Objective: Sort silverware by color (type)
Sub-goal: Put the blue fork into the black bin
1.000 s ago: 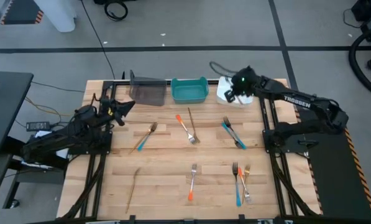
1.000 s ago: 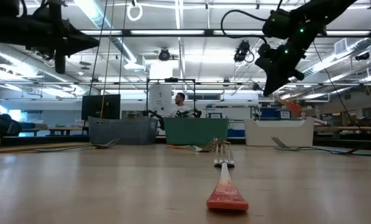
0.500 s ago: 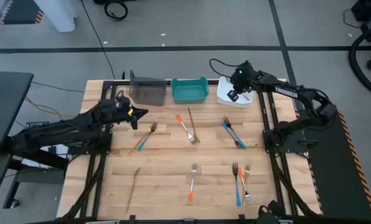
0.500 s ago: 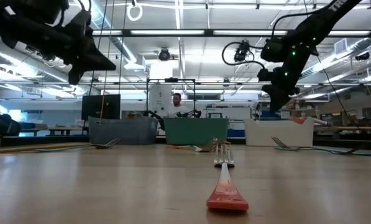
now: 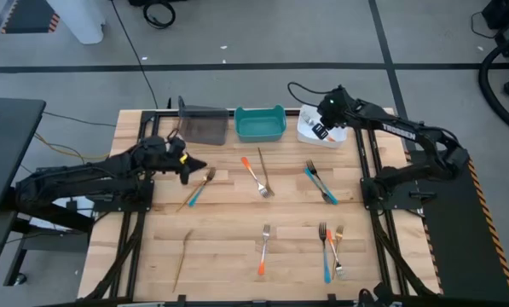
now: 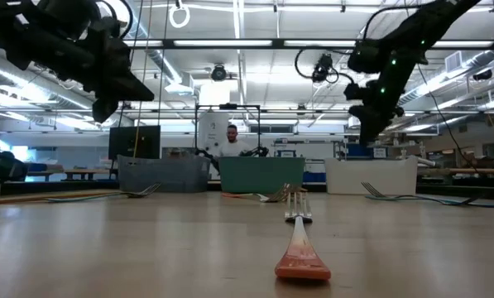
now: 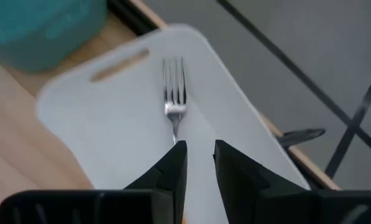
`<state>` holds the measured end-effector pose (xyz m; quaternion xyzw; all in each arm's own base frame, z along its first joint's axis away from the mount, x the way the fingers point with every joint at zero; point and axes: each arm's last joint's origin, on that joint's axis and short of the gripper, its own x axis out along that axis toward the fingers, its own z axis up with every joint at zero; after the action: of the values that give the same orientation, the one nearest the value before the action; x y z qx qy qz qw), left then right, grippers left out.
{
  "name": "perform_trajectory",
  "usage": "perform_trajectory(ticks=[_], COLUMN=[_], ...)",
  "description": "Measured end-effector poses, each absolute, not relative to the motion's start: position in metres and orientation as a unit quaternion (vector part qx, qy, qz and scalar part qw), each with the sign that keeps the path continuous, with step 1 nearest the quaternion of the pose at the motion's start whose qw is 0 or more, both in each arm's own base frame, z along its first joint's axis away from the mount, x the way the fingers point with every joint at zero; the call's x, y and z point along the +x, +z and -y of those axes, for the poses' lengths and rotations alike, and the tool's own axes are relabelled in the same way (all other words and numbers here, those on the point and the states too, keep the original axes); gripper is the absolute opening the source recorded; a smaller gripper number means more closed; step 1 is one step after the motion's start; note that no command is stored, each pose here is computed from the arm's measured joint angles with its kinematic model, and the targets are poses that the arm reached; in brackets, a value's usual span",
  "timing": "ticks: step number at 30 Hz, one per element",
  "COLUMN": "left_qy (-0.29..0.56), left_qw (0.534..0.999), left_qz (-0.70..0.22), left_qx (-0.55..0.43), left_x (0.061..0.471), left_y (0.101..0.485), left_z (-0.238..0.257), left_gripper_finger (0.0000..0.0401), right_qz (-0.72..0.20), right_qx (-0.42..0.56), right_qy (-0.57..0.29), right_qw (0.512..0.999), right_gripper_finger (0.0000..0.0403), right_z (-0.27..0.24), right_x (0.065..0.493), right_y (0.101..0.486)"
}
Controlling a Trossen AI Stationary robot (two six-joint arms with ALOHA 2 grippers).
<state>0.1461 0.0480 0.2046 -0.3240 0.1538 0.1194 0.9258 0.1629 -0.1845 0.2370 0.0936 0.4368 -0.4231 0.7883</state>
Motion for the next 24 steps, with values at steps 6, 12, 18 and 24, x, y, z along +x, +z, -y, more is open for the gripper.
perform_trajectory(ticks=[6, 12, 18, 24], left_qy=[0.120, 0.134, 0.178, 0.213], left_qw=[0.894, 0.885, 0.856, 0.819], left_qz=[-0.260, -0.275, -0.302, -0.341], left_qx=[-0.345, -0.351, -0.381, -0.411], left_x=[0.142, 0.143, 0.153, 0.166], left_y=[0.187, 0.184, 0.171, 0.152], left_z=[-0.029, -0.016, -0.010, -0.010], left_gripper_finger=[0.0013, 0.0013, 0.0013, 0.0013], right_qz=[-0.398, -0.369, -0.366, -0.372], right_qx=[0.078, 0.090, 0.087, 0.076], right_qy=[-0.427, -0.439, -0.439, -0.435], right_qw=[0.808, 0.814, 0.816, 0.817], right_gripper_finger=[0.0089, 0.0089, 0.0089, 0.0089], right_z=[0.172, 0.167, 0.166, 0.166], right_x=[0.158, 0.153, 0.152, 0.152], right_y=[0.257, 0.266, 0.268, 0.268])
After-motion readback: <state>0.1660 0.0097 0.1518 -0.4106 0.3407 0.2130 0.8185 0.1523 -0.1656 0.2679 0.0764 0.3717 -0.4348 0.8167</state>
